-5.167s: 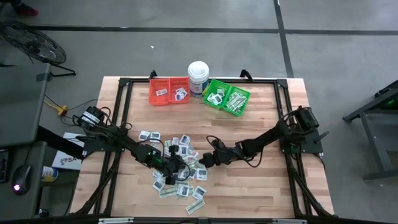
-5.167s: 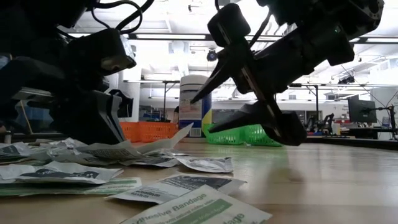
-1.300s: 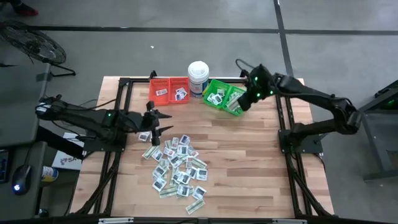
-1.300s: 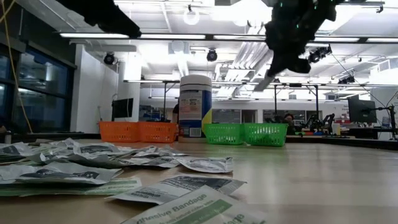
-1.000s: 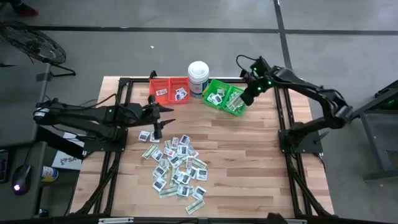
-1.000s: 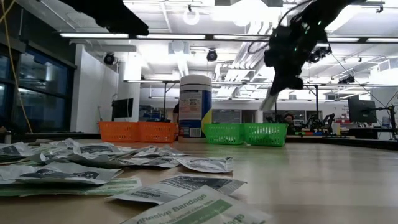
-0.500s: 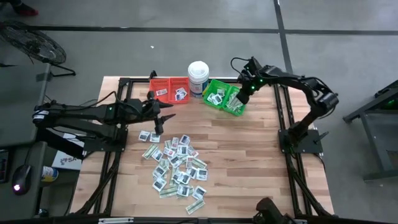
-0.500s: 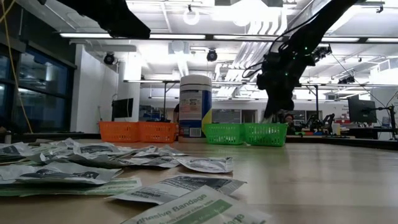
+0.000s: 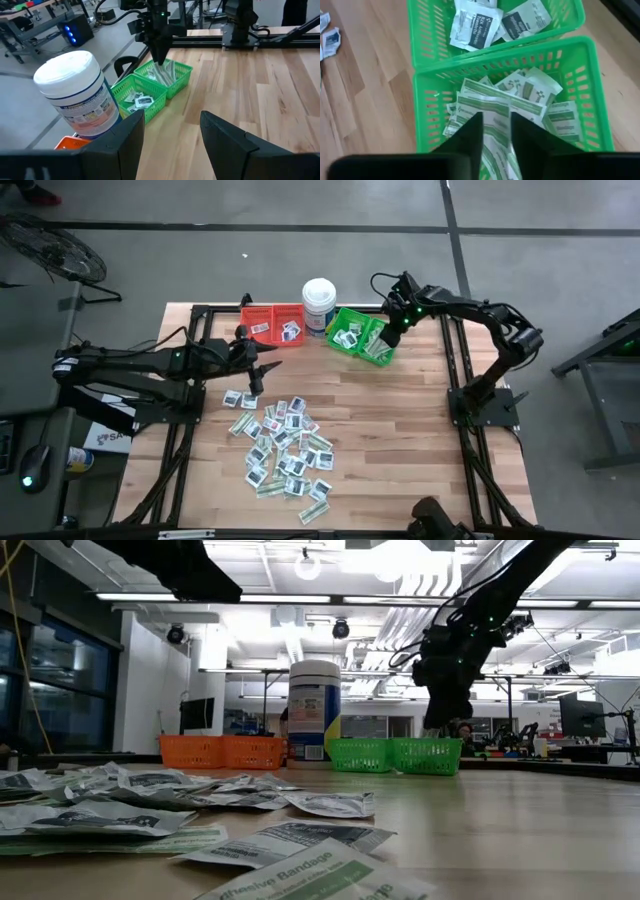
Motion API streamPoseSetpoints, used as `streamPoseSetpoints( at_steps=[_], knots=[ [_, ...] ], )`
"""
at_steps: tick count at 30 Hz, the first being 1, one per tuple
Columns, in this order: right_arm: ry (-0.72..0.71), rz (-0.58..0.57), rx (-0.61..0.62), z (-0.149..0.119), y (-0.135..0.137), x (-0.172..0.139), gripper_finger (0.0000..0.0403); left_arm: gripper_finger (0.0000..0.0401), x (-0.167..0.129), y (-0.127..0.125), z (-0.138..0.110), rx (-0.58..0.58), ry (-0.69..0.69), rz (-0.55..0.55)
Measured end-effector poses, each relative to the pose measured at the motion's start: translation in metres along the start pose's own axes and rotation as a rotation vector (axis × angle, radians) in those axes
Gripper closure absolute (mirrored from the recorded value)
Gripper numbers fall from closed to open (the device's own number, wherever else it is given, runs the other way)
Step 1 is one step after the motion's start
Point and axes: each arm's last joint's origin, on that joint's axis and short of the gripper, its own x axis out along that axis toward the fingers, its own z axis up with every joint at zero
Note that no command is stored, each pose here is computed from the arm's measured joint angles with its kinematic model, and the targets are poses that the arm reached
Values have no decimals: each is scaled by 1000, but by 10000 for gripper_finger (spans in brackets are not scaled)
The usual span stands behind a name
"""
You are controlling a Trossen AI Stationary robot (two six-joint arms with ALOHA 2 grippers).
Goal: Pick & Place First Aid Supplies
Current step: Put the green bandage pack into the right green bin
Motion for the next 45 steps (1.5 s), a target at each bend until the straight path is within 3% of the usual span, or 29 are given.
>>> streamPoseSetpoints(
  at_steps=[5,10,18,30,35,40,45],
  knots=[
    [-8,-6,33,0,-3,-3,250,213,0,0,0,-13,1,0],
    [-52,-25,51,0,-2,-20,218,213,0,0,0,-13,2,0],
    [-148,-47,12,-2,16,-59,214,213,-1,0,-1,-19,9,-5],
    [-211,26,-29,-9,73,-90,214,213,-1,-2,-3,-17,30,-79],
    [-187,110,-137,-11,110,-83,214,213,-1,-4,-4,-16,34,-151],
    [-152,209,-364,-16,157,-68,214,213,-4,-13,-6,9,57,-228],
    [-174,165,-526,-25,197,-59,215,213,-16,-22,-6,35,54,-287]
  ],
)
